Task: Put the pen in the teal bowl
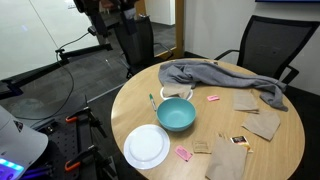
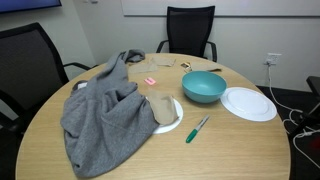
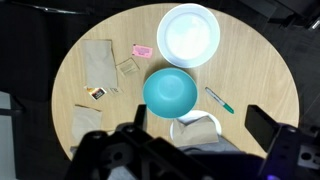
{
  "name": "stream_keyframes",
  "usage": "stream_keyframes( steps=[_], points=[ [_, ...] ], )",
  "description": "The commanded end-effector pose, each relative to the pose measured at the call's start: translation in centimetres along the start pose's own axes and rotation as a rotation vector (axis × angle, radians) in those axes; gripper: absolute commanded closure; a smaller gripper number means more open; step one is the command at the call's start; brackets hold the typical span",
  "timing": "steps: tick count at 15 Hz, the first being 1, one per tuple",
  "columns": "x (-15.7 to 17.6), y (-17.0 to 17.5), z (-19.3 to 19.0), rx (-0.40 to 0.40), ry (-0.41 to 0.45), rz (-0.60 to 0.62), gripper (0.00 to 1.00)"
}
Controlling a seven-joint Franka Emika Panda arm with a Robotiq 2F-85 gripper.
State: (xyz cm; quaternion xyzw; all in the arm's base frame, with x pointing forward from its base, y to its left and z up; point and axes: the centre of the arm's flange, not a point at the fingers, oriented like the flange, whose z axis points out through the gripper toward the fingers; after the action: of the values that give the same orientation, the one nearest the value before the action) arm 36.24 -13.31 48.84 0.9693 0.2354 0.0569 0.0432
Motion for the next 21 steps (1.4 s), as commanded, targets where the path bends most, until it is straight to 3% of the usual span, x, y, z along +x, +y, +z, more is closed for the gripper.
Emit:
stream_keyframes(
  steps=[1, 4, 11, 21],
  points=[
    [2.6, -0.7, 1.7, 0.003, 0.025, -0.126, 0.0],
    [4.5, -2.3, 3.1, 0.003, 0.036, -0.23, 0.0],
    [8.5, -6.9, 8.2, 0.016, 0.153, -0.397, 0.0],
    [13.5, -11.1, 15.8, 0.076, 0.177, -0.672, 0.0]
  ],
)
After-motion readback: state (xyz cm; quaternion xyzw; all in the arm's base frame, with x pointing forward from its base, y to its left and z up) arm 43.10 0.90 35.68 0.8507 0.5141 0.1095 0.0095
